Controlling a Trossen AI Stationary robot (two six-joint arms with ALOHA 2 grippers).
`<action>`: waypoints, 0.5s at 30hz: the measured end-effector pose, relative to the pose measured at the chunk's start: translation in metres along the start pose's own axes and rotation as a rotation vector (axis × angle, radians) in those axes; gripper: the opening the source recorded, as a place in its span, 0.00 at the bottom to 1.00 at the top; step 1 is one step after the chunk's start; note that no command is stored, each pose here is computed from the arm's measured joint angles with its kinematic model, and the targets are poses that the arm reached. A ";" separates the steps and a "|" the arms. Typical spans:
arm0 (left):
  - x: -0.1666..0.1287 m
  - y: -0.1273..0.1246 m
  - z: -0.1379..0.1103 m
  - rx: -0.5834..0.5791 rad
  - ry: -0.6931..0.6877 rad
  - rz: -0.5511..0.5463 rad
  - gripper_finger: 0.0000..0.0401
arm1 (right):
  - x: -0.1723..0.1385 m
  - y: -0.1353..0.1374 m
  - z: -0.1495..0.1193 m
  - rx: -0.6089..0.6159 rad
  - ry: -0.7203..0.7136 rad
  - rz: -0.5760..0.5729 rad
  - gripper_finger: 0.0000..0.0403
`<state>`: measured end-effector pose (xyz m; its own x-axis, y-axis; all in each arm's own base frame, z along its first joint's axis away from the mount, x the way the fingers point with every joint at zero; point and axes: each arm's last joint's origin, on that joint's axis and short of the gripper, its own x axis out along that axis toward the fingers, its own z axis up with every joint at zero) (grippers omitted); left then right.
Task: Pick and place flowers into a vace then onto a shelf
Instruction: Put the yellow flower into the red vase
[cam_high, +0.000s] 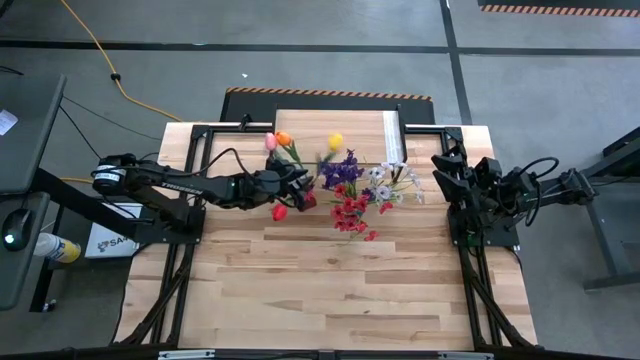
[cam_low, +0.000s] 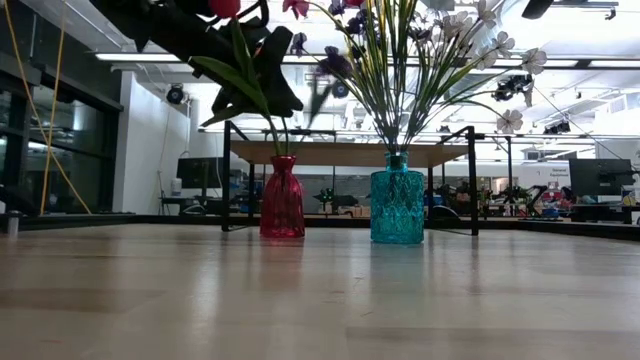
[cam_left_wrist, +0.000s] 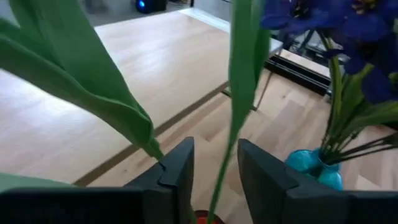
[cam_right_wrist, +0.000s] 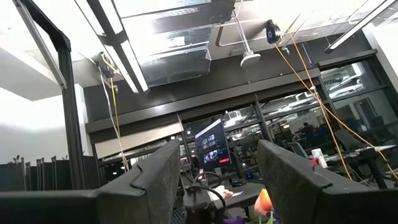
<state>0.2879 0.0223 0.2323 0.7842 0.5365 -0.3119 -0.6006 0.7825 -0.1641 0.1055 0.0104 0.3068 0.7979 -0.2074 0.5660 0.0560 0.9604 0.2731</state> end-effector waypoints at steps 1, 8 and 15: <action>0.000 0.000 0.000 -0.001 0.005 -0.009 0.40 | 0.000 0.000 0.000 0.000 0.000 0.000 0.51; 0.000 -0.002 -0.001 -0.001 0.022 -0.054 0.43 | 0.000 0.000 0.000 0.000 0.000 0.000 0.51; -0.011 0.001 0.013 -0.008 -0.029 -0.067 0.43 | 0.000 0.000 0.000 0.000 0.001 0.001 0.51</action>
<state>0.2807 0.0208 0.2481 0.8271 0.4917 -0.2724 -0.5474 0.8146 -0.1916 0.1055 0.0105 0.3066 0.7984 -0.2064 0.5657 0.0551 0.9605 0.2727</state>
